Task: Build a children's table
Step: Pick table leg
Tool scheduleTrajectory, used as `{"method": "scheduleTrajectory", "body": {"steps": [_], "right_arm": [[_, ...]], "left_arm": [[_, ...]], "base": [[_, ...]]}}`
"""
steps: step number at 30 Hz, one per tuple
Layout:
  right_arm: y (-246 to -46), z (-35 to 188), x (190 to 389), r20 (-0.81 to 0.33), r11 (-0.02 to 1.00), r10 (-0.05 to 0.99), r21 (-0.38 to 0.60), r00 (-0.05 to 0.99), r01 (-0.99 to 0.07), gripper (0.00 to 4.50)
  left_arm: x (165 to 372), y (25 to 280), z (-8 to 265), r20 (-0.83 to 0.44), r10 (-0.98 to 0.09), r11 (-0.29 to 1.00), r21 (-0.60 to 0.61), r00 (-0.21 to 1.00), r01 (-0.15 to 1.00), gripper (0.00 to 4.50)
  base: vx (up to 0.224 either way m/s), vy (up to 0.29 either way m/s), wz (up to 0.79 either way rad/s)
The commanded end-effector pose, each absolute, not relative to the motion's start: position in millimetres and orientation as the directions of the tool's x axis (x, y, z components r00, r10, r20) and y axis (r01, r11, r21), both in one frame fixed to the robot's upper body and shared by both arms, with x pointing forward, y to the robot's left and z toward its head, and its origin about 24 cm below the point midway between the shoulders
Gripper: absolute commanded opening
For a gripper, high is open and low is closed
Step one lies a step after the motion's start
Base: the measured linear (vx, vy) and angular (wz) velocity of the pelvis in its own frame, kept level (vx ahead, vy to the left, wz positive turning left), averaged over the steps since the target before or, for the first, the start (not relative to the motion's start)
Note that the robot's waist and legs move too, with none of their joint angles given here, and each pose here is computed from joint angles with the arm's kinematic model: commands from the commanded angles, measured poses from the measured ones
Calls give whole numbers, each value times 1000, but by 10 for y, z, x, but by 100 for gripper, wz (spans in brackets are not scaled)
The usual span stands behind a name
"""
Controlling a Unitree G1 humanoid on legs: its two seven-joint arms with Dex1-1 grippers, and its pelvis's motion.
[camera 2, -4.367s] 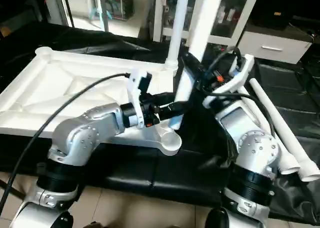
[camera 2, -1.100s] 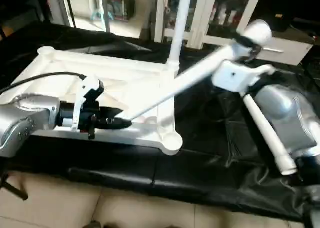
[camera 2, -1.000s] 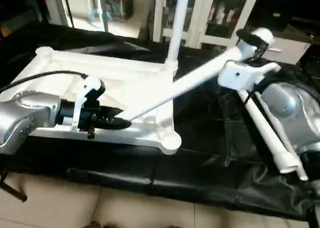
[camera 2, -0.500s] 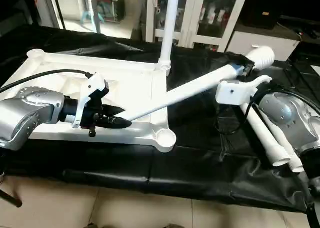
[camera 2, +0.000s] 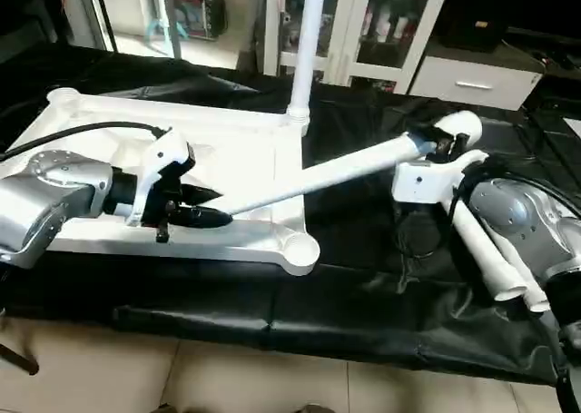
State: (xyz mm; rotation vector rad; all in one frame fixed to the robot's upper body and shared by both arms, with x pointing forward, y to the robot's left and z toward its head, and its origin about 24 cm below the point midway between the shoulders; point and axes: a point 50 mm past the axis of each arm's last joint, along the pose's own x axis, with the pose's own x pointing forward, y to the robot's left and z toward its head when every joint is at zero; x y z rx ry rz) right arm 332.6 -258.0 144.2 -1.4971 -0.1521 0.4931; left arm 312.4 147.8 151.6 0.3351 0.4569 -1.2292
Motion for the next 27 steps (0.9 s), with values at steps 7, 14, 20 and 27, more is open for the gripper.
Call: {"method": "scheduleTrajectory", "body": {"steps": [7, 14, 20, 27], "right_arm": [[-2653, 1401, 3311, -234, -2, 383, -967, 893, -253, 203], [-2729, 1368, 3305, -255, 11, 352, -961, 900, -277, 187], [-2811, 1289, 3272, -283, 33, 316, -950, 905, -309, 187], [-2886, 1262, 3256, -249, 193, 285, -931, 926, -310, 186]], "left_arm": [[3272, 1548, 1703, -422, -821, 383, 95, 385, 919, 216], [3284, 1600, 1943, -236, -894, 379, 60, 382, 924, 278], [3391, 1799, 2243, 16, -870, 493, 67, 493, 867, 322], [3530, 2052, 2413, 192, -745, 652, 12, 638, 758, 322]], "base": [[0, 0, 0], [0, 0, 0], [0, 0, 0], [0, 0, 0]]}}
